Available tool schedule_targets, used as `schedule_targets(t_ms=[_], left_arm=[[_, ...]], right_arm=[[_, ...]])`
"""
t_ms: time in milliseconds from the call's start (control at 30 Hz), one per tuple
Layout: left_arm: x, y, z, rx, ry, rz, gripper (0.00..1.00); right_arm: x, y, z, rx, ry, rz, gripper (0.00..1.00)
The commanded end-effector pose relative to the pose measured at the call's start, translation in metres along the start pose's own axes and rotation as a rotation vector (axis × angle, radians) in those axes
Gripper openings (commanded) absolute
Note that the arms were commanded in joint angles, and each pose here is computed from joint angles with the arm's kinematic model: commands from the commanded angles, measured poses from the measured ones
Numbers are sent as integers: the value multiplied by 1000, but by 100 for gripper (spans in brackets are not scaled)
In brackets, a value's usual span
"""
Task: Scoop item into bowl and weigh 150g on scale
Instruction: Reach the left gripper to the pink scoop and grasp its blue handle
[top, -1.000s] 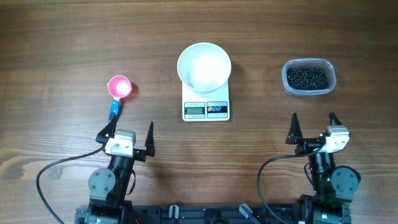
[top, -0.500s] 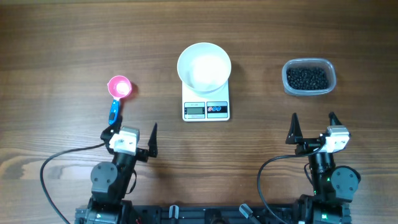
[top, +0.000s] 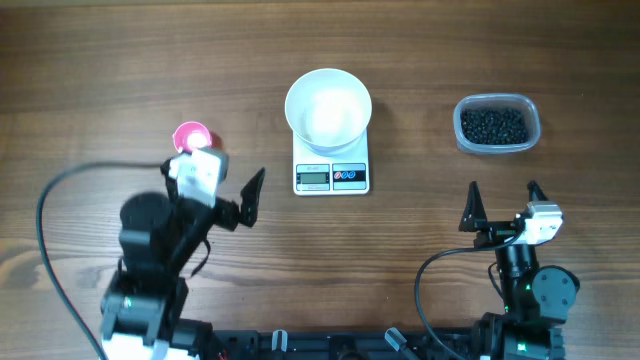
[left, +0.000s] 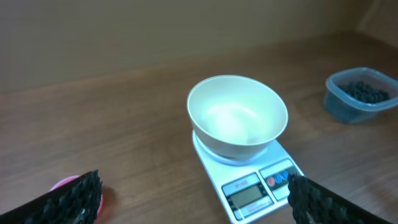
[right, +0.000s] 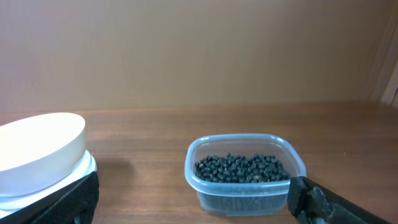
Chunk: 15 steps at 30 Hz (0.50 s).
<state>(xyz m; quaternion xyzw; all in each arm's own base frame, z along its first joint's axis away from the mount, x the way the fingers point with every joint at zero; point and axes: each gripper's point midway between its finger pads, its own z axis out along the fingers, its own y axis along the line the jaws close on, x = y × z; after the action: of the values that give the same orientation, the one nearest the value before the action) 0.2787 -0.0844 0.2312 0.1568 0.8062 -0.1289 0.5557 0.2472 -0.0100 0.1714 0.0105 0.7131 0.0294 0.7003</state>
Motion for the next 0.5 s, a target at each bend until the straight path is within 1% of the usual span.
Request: schedule_targets(t_ms=[0,133,233,300,400,467], left_arm=[[-22,2,15,32,39,-47,100],[-27,2,35,66,152,-112,100],[-34,8,44,65,217,-138,100],[-41,13,46,90,263,-179,100],[-46,27,46,122,309,-263,100],[-47,39,43,118,323,-312,100]], right_arm=[[3,3,2,-14,46,39,100],[1,5,8,-30,129,59,100],[-8,11,16,-67,186,76,100],[-17,13,25,-86,241,93,100],[-33,15,42,-106,359,129,100],[-43,16,52,-116,441,154,100]])
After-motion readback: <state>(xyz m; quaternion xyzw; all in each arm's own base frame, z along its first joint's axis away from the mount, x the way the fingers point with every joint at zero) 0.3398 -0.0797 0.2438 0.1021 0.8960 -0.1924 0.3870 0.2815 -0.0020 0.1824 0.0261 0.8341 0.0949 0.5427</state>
